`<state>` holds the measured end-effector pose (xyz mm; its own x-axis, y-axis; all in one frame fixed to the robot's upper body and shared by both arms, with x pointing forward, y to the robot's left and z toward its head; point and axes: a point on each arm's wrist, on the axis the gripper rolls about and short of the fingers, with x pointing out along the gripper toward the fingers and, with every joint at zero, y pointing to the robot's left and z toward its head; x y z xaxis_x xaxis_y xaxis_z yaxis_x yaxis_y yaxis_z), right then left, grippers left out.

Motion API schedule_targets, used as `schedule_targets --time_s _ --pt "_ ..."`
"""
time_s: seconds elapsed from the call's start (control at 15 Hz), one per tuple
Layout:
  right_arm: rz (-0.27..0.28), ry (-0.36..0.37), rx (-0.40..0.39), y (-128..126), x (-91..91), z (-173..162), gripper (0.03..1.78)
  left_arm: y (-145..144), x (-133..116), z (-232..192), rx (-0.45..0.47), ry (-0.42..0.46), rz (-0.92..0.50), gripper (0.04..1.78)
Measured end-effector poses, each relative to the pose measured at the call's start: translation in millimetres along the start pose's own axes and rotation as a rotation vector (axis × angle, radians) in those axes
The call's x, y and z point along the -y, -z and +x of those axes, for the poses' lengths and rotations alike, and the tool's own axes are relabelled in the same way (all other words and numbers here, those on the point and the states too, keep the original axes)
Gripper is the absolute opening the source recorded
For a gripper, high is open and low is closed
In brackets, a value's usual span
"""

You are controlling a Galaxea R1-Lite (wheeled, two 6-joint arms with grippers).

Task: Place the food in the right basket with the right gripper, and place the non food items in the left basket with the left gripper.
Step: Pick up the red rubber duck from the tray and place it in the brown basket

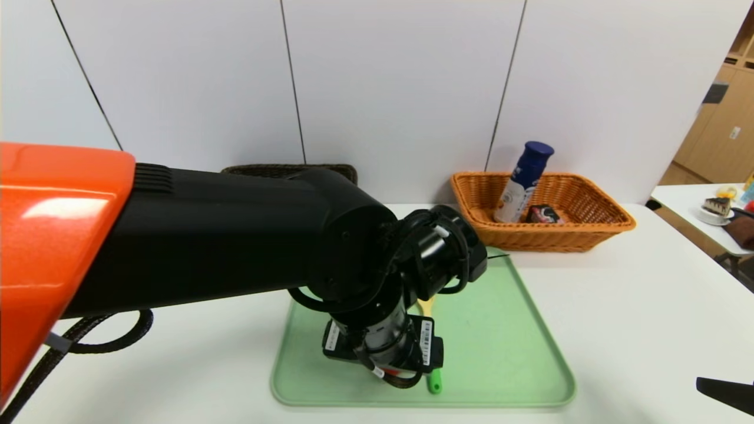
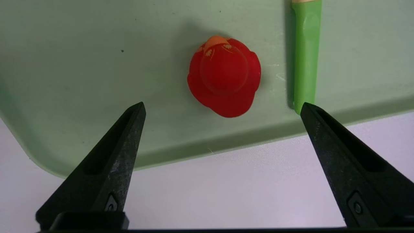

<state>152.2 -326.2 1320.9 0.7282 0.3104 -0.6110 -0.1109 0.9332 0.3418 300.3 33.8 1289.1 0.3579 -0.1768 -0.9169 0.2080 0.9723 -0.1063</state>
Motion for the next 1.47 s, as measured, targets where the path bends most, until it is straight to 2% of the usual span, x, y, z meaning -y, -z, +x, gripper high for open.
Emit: schedule_targets --time_s 0.8,1.47 --pt "-0.005 -0.007 0.001 14 2.6 -2 1.71 0 3 16 0.011 -0.066 0.02 1.69" --pt "-0.002 -0.009 -0.011 16 3.7 0 1.71 -7 9 20 0.008 -0.075 0.044 1.69"
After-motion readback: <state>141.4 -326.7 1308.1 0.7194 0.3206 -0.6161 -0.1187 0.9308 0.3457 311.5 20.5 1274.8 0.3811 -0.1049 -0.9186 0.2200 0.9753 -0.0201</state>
